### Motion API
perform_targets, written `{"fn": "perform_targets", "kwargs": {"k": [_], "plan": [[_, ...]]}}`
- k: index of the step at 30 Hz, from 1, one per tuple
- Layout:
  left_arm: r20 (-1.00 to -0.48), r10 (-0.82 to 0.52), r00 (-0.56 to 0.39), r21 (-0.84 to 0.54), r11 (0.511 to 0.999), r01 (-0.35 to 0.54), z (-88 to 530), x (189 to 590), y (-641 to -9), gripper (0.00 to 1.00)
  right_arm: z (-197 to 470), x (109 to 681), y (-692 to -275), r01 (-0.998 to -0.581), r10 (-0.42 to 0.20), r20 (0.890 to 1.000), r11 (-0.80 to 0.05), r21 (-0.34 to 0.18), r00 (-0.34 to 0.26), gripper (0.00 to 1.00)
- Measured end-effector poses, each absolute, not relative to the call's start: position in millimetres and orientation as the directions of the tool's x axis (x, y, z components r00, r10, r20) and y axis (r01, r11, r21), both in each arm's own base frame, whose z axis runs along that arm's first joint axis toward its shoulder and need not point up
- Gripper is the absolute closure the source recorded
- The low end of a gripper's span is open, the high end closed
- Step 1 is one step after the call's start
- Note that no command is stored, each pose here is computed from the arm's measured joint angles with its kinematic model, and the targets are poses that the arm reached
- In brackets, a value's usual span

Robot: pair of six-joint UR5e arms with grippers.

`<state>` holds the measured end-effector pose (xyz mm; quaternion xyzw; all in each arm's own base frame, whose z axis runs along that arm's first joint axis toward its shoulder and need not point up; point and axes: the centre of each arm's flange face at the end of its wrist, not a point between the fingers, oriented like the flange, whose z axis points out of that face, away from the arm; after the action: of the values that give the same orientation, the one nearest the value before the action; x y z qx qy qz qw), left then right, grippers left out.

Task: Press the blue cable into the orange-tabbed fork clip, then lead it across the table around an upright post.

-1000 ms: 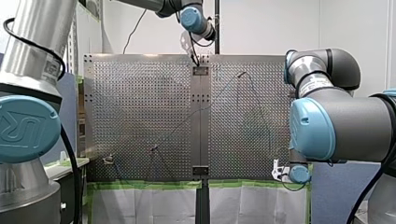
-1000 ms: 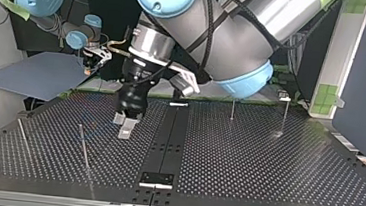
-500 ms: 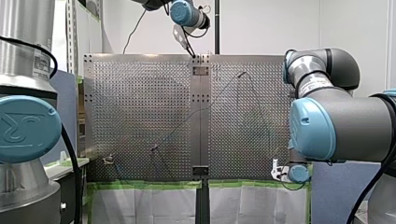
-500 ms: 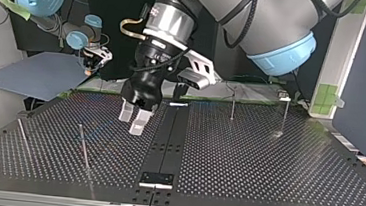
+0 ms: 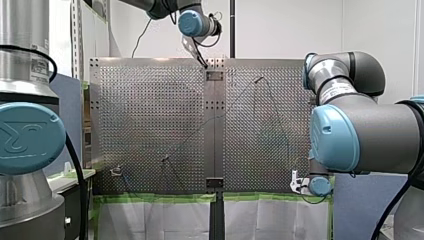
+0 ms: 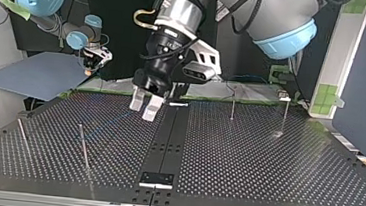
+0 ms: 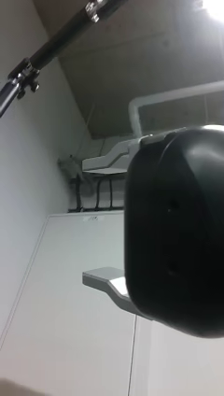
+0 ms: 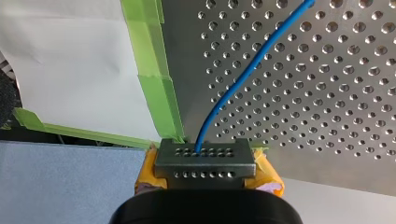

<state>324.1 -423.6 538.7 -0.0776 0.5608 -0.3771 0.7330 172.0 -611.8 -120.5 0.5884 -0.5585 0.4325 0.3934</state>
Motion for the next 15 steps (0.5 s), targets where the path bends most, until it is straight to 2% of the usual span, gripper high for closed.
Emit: {"fn": "perform_targets", "kwargs": {"k": [15], "plan": [[-0.756, -0.651, 0.068, -0.556, 0.694, 0.457, 474.6, 328.2, -423.3, 0.0, -119.6, 173.8, -611.8, -0.997, -0.315, 0.949, -0.071, -0.019, 0.004, 1.0]]}}
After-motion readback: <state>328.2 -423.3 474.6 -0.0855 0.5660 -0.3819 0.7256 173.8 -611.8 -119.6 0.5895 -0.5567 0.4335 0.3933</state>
